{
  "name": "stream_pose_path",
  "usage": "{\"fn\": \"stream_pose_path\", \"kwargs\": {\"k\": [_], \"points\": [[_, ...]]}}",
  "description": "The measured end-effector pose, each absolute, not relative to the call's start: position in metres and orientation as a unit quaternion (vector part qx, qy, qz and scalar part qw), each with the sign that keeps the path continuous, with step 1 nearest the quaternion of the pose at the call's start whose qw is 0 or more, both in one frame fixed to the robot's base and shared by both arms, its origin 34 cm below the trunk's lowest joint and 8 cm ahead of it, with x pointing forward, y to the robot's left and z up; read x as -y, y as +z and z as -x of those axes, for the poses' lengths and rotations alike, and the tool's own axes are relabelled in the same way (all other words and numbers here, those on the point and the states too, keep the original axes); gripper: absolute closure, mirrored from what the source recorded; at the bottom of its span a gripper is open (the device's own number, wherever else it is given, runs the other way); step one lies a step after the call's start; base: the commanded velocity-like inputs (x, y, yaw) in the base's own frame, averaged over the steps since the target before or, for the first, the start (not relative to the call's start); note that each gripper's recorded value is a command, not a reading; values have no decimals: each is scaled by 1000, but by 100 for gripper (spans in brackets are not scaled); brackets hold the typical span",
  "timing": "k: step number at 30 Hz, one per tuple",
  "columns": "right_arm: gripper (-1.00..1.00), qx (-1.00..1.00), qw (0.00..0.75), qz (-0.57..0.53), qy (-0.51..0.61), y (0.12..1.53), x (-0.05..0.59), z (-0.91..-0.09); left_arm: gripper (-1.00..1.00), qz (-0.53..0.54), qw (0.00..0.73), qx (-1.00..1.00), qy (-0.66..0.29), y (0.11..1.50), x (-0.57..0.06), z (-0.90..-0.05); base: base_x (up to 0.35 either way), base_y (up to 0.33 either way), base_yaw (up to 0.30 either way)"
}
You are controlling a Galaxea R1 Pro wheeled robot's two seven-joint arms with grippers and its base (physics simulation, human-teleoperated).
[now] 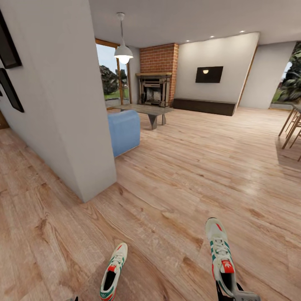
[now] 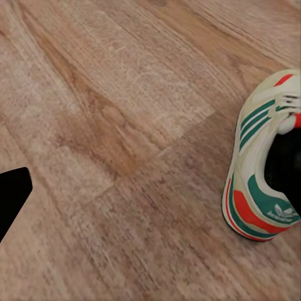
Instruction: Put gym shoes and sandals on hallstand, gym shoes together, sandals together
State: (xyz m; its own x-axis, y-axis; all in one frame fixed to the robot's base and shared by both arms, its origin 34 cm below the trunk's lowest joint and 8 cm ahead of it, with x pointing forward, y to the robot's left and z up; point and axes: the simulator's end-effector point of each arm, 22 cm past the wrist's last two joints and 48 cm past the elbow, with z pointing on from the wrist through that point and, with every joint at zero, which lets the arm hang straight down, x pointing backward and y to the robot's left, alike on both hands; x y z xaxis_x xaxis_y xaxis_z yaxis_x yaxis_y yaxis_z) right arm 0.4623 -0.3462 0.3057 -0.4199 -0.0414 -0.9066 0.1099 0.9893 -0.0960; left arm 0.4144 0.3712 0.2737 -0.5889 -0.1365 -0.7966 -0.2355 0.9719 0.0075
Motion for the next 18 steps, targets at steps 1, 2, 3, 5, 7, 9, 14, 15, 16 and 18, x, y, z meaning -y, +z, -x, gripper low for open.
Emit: {"fn": "stream_pose_path", "kwargs": {"k": [1,2,3,5,7,9,14,15,16,18], "points": [[100,-840,538,-20,-70,306,346,-463,-100,104,441,-890,56,273,-371,-414,10,0,0],[100,-840,538,-20,-70,306,346,-464,-100,104,441,-890,55,273,-370,-415,8,0,0],[100,-839,539,-20,-70,307,346,-465,-100,104,441,-890,55,274,-370,-416,6,0,0],[100,-837,542,-20,-69,309,345,-468,-100,104,442,-889,53,274,-368,-419,4,0,0],[100,-835,546,-20,-68,313,345,-477,-100,101,442,-890,47,274,-362,-422,2,0,0],[100,-841,536,-21,-65,315,344,-495,-100,92,442,-892,37,274,-349,-427,1,0,0],[100,-857,512,-21,-45,364,332,-581,-100,22,466,-884,-1,294,-299,-493,0,0,0],[100,-852,521,-21,-41,386,328,-599,-100,4,449,-893,-10,292,-286,-505,0,0,0],[100,-837,545,-18,-35,425,322,-623,-100,-14,414,-910,-13,287,-276,-519,0,0,0],[100,-832,553,-17,-33,441,320,-632,-100,-23,400,-916,-11,287,-273,-526,0,0,0]]}}
